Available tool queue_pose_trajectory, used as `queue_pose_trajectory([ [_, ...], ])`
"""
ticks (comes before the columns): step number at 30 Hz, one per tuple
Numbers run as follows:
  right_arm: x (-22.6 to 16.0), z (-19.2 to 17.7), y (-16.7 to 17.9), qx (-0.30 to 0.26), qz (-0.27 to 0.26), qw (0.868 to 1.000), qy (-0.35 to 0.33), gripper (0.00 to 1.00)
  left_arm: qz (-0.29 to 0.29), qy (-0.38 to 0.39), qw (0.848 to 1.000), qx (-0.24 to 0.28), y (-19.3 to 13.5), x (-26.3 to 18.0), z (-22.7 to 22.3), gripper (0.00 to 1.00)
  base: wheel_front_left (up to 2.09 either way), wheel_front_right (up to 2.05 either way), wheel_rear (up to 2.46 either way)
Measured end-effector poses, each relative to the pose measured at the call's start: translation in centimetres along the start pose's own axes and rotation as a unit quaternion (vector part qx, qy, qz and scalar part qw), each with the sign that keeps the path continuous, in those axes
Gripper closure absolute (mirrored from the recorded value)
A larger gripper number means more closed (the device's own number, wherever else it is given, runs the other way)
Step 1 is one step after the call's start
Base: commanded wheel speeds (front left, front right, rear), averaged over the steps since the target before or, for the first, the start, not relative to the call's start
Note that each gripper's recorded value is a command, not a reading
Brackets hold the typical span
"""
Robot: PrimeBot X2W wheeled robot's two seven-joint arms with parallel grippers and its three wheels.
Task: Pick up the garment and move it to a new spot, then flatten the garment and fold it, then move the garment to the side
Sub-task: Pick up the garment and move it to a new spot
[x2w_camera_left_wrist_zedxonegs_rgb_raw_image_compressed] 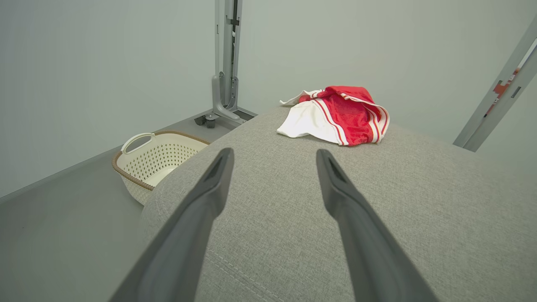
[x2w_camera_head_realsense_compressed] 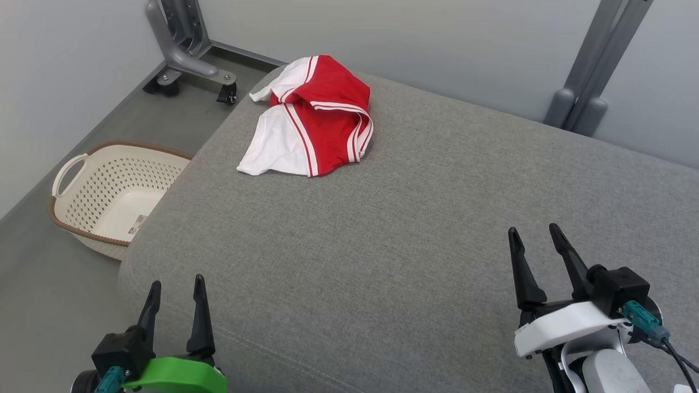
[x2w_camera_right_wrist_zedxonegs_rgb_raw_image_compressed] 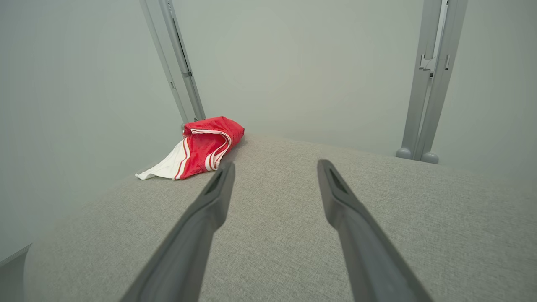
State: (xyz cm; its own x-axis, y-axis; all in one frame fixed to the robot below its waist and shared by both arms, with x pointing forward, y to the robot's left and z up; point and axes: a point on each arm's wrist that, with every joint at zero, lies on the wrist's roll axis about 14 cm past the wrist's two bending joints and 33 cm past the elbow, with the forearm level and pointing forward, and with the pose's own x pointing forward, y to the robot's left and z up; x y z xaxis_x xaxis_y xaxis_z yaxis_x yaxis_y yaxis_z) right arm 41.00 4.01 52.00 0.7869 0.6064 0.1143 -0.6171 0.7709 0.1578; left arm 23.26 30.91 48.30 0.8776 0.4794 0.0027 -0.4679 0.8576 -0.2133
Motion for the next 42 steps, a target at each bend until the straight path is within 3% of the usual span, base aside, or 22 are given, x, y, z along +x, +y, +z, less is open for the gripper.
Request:
queue_pose_trajectory([
  [5, 0.1, 0.1, -1.0, -0.011, -0.009, 1.000, -0.001, 0.00, -0.008, -0.004, 1.000, 0.013, -0.4, 1.4, 0.5, 0.00, 0.00, 0.00, 0.00],
  [11, 1.3, 0.8, -3.0, -0.028, -0.026, 0.999, -0.009, 0.00, -0.042, -0.049, 0.995, 0.070, -1.4, 7.1, 5.0, 0.00, 0.00, 0.00, 0.00],
  [20, 3.8, 2.9, -7.0, -0.059, -0.060, 0.995, -0.048, 0.00, -0.122, -0.063, 0.980, 0.144, -7.7, 18.4, 9.2, 0.00, 0.00, 0.00, 0.00],
  [29, 3.0, 1.4, -11.8, -0.066, -0.112, 0.991, -0.040, 0.00, -0.145, 0.071, 0.974, 0.161, -11.1, 25.8, 0.1, 0.00, 0.00, 0.00, 0.00],
  [42, -0.4, -3.2, -17.8, -0.070, -0.188, 0.980, 0.010, 0.00, -0.150, 0.196, 0.955, 0.168, -13.4, 30.6, -11.6, 0.00, 0.00, 0.00, 0.00],
])
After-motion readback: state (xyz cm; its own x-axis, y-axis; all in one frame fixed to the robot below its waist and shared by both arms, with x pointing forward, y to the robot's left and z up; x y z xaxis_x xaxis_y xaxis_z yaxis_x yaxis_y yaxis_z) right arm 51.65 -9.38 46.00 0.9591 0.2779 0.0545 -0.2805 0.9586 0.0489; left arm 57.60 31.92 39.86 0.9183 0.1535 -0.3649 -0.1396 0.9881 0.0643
